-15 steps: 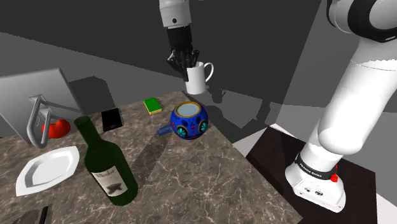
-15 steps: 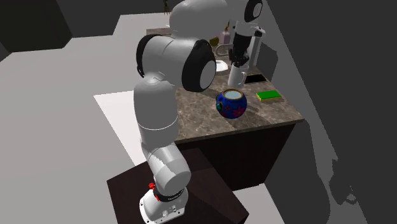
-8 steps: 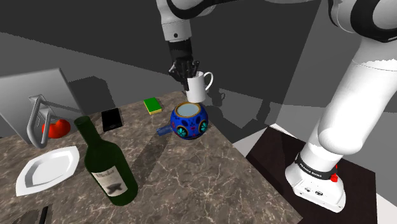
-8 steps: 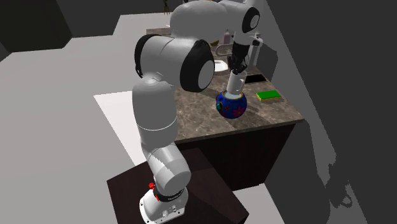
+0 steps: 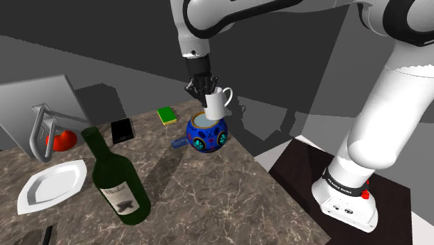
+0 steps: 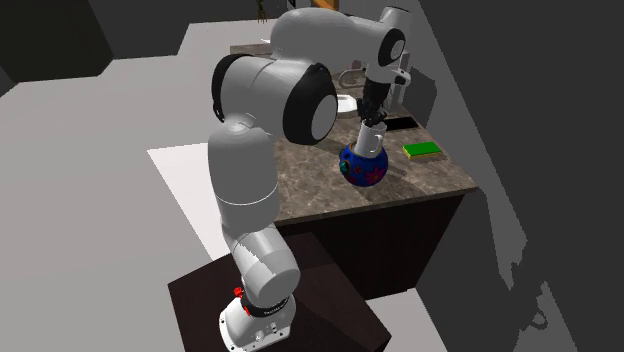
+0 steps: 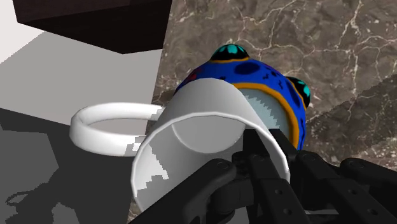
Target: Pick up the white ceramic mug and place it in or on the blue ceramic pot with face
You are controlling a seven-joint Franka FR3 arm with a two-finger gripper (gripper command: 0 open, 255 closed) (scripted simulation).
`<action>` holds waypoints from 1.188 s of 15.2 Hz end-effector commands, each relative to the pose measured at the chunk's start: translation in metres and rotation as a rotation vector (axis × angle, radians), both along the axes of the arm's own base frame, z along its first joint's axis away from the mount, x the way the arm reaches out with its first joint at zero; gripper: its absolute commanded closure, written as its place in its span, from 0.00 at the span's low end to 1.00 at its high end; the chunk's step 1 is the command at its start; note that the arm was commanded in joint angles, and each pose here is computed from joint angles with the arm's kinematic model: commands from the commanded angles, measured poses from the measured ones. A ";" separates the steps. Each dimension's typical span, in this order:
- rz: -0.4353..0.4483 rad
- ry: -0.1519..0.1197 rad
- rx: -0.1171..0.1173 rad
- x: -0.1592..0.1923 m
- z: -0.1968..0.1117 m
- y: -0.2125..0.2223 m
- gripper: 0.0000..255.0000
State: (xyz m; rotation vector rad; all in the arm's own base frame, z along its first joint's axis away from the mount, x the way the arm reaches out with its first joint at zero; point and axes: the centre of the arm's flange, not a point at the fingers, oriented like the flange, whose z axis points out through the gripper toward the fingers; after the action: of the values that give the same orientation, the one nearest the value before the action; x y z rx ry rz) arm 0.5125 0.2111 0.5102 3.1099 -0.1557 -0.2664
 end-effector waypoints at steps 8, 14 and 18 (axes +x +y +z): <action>0.000 -0.001 0.000 0.000 -0.001 0.000 0.00; 0.000 -0.001 0.000 0.007 0.038 0.001 0.00; 0.000 -0.001 0.000 0.009 0.049 0.001 0.00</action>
State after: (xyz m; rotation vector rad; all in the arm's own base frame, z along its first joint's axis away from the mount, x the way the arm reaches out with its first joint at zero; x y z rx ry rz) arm 0.5209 0.2119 0.5574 3.1104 -0.1557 -0.2648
